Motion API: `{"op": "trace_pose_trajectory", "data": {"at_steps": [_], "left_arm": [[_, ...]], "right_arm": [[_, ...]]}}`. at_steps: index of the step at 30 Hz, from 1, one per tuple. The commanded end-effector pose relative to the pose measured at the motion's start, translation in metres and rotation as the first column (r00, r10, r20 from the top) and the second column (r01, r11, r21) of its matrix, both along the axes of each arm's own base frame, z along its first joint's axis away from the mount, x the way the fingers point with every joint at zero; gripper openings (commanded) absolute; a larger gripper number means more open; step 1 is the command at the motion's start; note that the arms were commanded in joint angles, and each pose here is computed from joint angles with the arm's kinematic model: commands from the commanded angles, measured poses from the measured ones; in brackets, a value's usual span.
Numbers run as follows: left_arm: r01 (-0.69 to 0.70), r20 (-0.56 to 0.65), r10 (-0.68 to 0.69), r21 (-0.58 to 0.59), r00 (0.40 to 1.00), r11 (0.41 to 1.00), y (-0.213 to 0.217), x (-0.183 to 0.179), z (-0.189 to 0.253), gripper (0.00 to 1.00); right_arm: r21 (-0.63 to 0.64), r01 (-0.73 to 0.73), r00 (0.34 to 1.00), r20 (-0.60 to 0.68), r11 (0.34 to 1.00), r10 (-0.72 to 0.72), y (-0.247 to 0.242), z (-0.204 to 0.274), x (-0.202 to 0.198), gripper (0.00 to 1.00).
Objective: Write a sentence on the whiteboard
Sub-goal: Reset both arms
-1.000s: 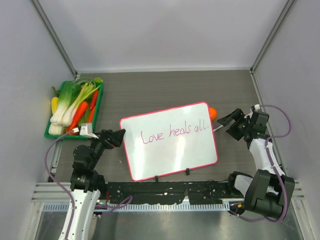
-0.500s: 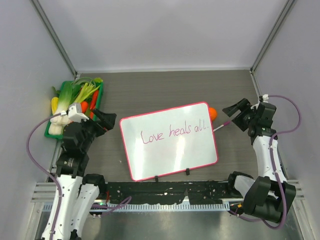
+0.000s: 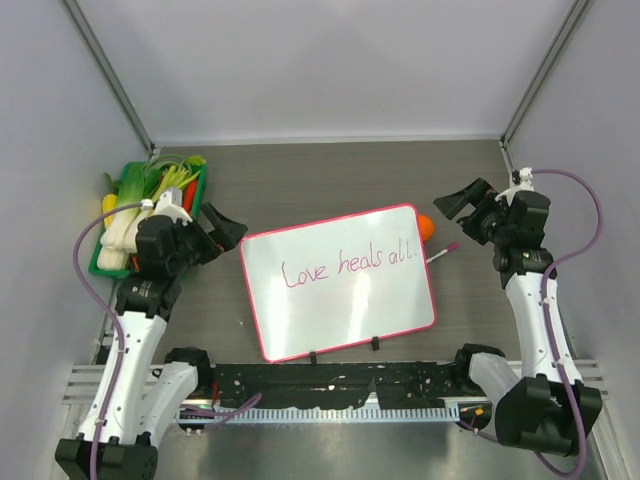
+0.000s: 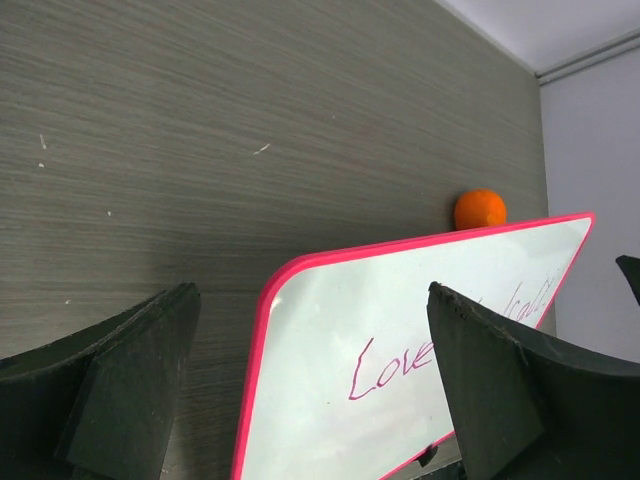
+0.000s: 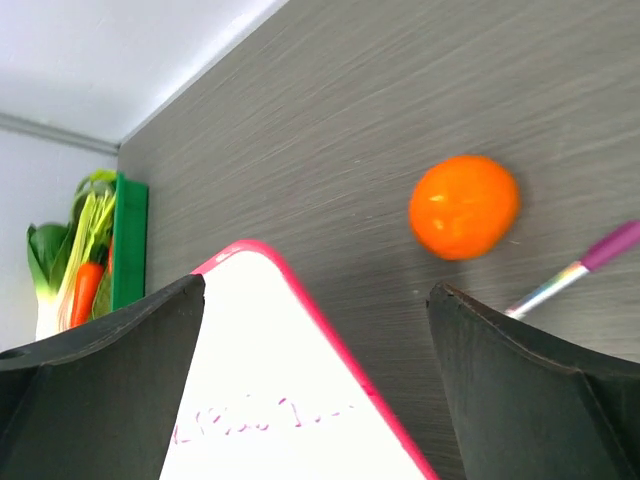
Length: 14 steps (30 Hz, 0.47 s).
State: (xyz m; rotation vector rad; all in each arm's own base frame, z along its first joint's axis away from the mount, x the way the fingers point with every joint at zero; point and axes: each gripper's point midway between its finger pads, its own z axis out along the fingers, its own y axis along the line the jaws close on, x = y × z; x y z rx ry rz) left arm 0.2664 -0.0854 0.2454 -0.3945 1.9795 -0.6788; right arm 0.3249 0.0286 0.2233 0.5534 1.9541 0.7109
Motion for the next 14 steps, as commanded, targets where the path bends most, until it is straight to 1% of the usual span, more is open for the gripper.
{"op": "trace_pose_trajectory", "data": {"at_steps": [1,2,3,4,5,6,11,13,14], "left_arm": [[0.047,-0.001,-0.047,0.002,0.999,0.999,-0.006,0.004,0.005,1.00],[0.045,0.003,-0.045,0.005,0.999,0.999,-0.006,0.005,0.005,1.00],[0.041,0.010,-0.041,0.010,0.999,0.999,-0.005,0.005,0.006,1.00],[0.032,0.021,-0.032,0.017,0.999,0.999,-0.003,0.006,0.008,1.00],[0.025,0.032,-0.026,0.025,0.999,0.999,-0.001,0.007,0.010,1.00],[0.017,0.041,-0.018,0.033,0.999,0.999,0.000,0.008,0.012,0.99],[-0.001,0.118,-0.010,0.085,0.993,0.996,0.007,0.013,0.023,0.99],[-0.047,0.138,0.032,0.105,0.990,0.993,0.015,0.016,0.024,1.00],[-0.094,0.148,0.075,0.119,0.986,0.988,0.024,0.018,0.025,1.00]], "right_arm": [[-0.111,-0.048,0.981,0.184,0.993,0.068,0.028,0.061,0.002,0.98],[-0.136,-0.045,0.981,0.180,0.990,0.070,0.036,0.062,0.001,0.98],[-0.167,-0.090,0.972,0.202,0.982,0.123,0.053,0.070,-0.004,0.98],[-0.196,-0.057,0.974,0.202,0.979,0.097,0.052,0.070,-0.003,0.98],[-0.221,-0.073,0.968,0.217,0.973,0.122,0.061,0.076,-0.006,0.98],[-0.241,-0.046,0.970,0.221,0.969,0.101,0.059,0.078,-0.006,0.98],[-0.325,-0.041,0.959,0.254,0.945,0.129,0.068,0.081,-0.007,0.98],[-0.350,-0.047,0.955,0.258,0.936,0.144,0.068,0.079,-0.006,0.98],[-0.367,-0.007,0.961,0.255,0.930,0.108,0.060,0.072,-0.004,0.98]]}}
